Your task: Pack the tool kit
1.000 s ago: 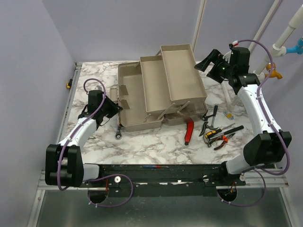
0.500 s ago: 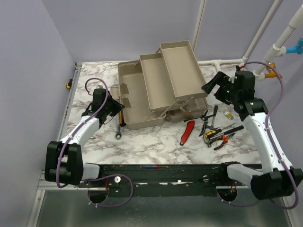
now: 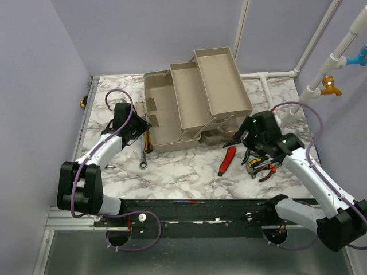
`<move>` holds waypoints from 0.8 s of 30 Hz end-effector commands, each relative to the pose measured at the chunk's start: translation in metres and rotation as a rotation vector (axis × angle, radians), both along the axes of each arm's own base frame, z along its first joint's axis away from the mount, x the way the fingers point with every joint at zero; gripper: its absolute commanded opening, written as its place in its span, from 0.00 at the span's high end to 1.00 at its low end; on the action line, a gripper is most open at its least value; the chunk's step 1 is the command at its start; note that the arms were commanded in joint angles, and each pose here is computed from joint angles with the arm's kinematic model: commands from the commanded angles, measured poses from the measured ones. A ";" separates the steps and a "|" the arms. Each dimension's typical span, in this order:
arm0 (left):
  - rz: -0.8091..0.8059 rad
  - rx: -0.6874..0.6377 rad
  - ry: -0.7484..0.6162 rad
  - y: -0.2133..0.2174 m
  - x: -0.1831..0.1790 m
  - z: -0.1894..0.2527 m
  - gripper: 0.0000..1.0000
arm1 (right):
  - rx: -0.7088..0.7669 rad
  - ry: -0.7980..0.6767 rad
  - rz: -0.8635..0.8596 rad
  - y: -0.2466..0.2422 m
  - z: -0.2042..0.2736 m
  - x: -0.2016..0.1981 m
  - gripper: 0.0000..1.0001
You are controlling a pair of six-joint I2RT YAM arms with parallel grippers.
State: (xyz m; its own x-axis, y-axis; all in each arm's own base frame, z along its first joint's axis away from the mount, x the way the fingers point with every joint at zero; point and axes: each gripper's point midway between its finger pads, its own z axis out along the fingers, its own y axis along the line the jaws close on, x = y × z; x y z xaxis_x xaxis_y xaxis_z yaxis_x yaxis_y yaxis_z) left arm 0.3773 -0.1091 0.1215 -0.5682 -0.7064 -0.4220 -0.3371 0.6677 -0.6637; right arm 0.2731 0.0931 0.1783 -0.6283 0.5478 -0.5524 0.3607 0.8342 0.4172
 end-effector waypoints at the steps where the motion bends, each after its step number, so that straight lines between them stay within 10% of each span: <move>1: 0.108 -0.066 -0.111 0.008 0.014 0.024 1.00 | -0.047 0.082 -0.104 0.023 -0.038 -0.029 0.05; 4: 0.124 -0.060 -0.150 0.014 0.012 0.029 1.00 | -0.097 0.138 -0.147 0.034 -0.064 -0.040 0.05; 13: 0.019 -0.031 -0.219 0.008 0.002 0.052 0.31 | -0.160 0.192 -0.190 0.036 -0.121 -0.042 0.10; 24: -0.063 -0.082 -0.230 -0.001 -0.054 0.062 0.11 | -0.138 0.159 -0.093 0.060 -0.146 -0.027 0.14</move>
State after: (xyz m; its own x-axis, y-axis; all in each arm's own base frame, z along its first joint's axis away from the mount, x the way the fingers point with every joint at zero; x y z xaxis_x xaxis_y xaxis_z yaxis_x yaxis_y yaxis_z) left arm 0.3526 -0.1010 0.1904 -0.4451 -0.7336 -0.5136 -0.1646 0.6308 -0.7583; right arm 0.2301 0.1408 0.0331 -0.6859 0.5405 -0.4873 0.5257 0.8310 0.1817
